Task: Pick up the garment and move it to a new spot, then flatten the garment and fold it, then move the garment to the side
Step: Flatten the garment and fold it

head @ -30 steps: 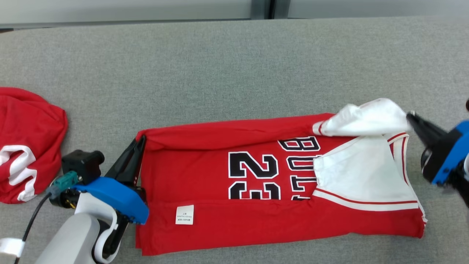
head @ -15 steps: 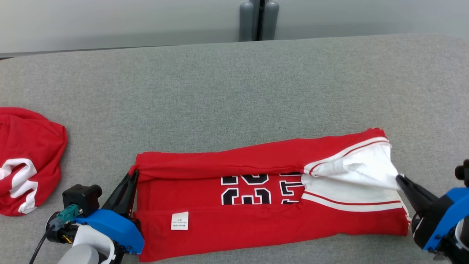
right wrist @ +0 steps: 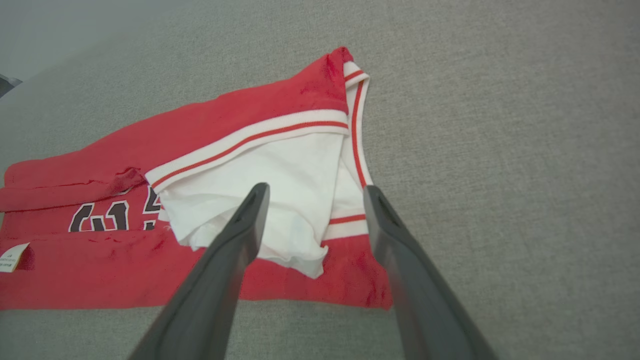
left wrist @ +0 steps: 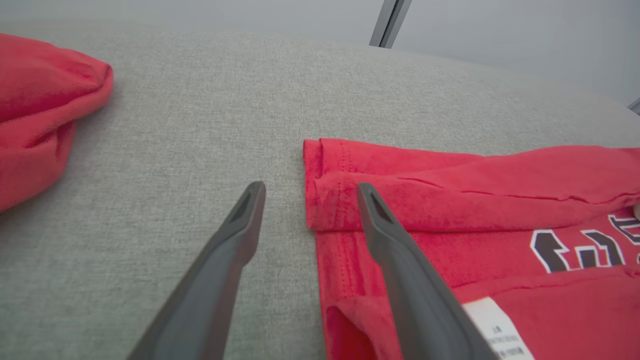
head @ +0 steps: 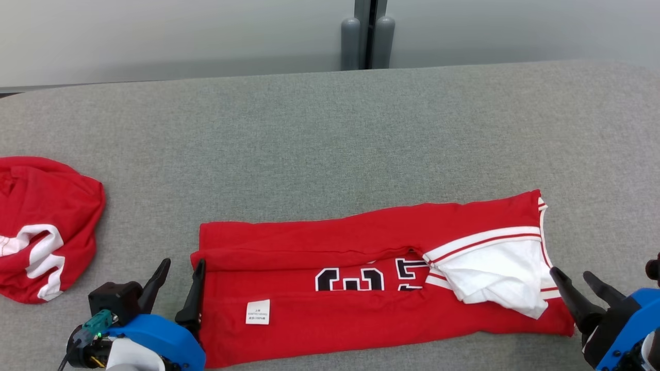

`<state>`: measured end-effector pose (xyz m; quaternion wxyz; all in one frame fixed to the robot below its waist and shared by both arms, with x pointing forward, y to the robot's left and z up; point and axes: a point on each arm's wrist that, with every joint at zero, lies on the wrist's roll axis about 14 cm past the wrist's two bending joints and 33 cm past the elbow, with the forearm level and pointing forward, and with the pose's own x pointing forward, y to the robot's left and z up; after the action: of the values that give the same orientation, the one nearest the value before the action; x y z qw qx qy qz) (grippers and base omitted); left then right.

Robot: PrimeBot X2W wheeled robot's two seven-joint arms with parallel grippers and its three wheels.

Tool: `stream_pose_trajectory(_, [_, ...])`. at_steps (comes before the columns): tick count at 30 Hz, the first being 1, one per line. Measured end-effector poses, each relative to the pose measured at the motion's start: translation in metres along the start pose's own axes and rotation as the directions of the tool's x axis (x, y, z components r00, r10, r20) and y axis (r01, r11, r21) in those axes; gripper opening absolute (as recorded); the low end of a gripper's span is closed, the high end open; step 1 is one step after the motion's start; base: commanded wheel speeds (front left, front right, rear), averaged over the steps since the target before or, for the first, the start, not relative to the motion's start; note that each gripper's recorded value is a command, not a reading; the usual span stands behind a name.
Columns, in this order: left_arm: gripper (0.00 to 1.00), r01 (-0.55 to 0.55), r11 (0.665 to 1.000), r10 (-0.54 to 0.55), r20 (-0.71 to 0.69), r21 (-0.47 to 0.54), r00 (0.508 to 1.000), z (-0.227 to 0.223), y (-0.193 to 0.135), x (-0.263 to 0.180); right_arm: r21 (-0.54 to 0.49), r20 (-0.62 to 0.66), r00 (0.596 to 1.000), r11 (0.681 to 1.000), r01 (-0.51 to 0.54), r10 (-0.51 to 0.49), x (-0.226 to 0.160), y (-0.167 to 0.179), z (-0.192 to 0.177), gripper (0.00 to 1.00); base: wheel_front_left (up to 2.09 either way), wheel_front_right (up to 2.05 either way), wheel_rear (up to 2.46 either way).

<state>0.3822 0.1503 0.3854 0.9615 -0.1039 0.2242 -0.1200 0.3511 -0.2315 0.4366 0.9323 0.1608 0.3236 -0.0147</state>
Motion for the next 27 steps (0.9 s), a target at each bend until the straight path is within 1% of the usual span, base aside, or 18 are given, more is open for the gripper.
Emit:
stream_pose_trajectory(7, [1.00,-0.044,0.999,0.048,0.131,-0.031,0.990,0.023,0.004,-0.013,-0.027,0.078,0.996,0.999,0.048,-0.045,-0.004,-0.009,0.017,1.00,0.00,0.00,0.00])
stream_pose_trajectory(12, [1.00,-0.074,0.997,0.070,0.242,0.008,0.968,0.052,0.009,-0.019,-0.026,0.107,0.992,0.997,0.069,-0.066,0.002,-0.011,0.022,1.00,0.00,0.00,0.00])
stream_pose_trajectory(15, [1.00,-0.088,0.995,0.071,0.310,0.042,0.948,0.073,0.010,-0.021,-0.031,0.100,0.991,0.995,0.094,-0.091,0.008,-0.016,0.017,1.00,0.00,0.00,0.00])
stream_pose_trajectory(18, [1.00,-0.087,0.994,0.057,0.345,0.073,0.937,0.084,0.007,-0.022,-0.038,0.059,0.994,0.995,0.095,-0.093,0.016,-0.014,0.003,1.00,0.00,0.00,0.00])
stream_pose_trajectory(20, [1.00,-0.080,0.994,0.045,0.378,0.078,0.925,0.094,0.001,-0.024,-0.041,0.045,0.995,0.995,0.090,-0.088,0.022,-0.011,-0.004,1.00,0.00,0.00,0.00])
stream_pose_trajectory(22, [1.00,-0.072,0.994,0.031,0.406,0.085,0.913,0.102,-0.003,-0.025,-0.065,0.056,0.994,0.993,0.096,-0.093,0.026,-0.010,-0.004,1.00,0.00,0.00,0.00])
stream_pose_trajectory(24, [1.00,-0.062,0.995,0.023,0.420,0.081,0.907,0.105,-0.008,-0.026,-0.087,0.071,0.992,0.990,0.110,-0.104,0.030,-0.011,-0.004,1.00,0.00,0.00,0.00])
stream_pose_trajectory(27, [1.00,-0.050,0.995,0.009,0.435,0.083,0.901,0.105,-0.015,-0.030,-0.091,0.075,0.991,0.988,0.121,-0.115,0.035,-0.014,-0.007,1.00,0.00,0.00,0.00])
